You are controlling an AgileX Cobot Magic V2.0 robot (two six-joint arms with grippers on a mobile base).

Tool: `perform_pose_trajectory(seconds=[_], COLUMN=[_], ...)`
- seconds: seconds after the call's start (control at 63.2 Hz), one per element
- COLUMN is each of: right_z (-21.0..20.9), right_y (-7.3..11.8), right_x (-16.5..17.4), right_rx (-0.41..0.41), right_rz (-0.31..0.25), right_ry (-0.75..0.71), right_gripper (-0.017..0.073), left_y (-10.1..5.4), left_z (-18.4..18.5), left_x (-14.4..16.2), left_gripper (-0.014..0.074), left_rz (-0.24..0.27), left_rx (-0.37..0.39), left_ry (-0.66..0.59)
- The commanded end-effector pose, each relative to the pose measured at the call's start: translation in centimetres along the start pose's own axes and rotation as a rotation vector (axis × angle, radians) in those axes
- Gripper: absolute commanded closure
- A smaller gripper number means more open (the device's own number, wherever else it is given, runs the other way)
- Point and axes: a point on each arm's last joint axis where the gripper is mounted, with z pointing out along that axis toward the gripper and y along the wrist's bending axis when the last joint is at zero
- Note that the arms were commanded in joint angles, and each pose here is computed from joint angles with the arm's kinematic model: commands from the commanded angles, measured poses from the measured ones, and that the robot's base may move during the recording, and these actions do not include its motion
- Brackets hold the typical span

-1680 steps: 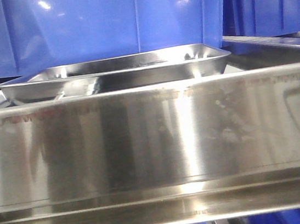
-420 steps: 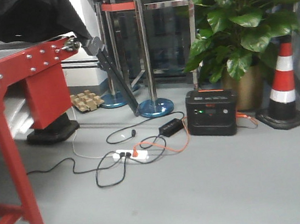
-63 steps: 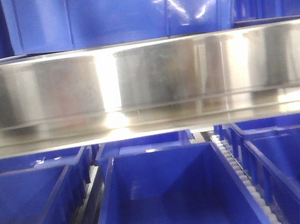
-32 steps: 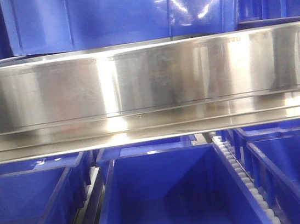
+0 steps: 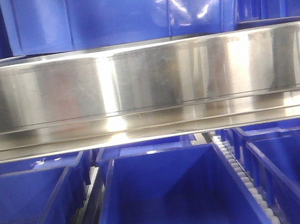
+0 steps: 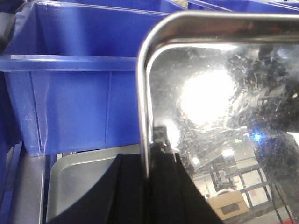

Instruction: Stack silver trays without gaps

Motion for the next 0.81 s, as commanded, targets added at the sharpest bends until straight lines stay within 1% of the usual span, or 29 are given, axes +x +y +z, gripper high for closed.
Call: perform_pose_trajectory(seconds=[0.0,0.791], right_z=[-1.25,-1.34], right_y=[3.41,3.54], right_x=[-2.70,-2.81], right_rx=[-0.360,-0.377], right_rz=[0.002,0.002], right_ry=[-0.287,-0.301], right_gripper=[0.0637,0.0637], left_y=[-0.98,-0.98], left_z=[-0.45,-0.45], left_x=[-1.20,-1.20], left_gripper=[0.0611,0.0611], left_rz=[-0.009,-0.009], left_rx=[0.083,0.083], left_ry=[-0.102,-0.102])
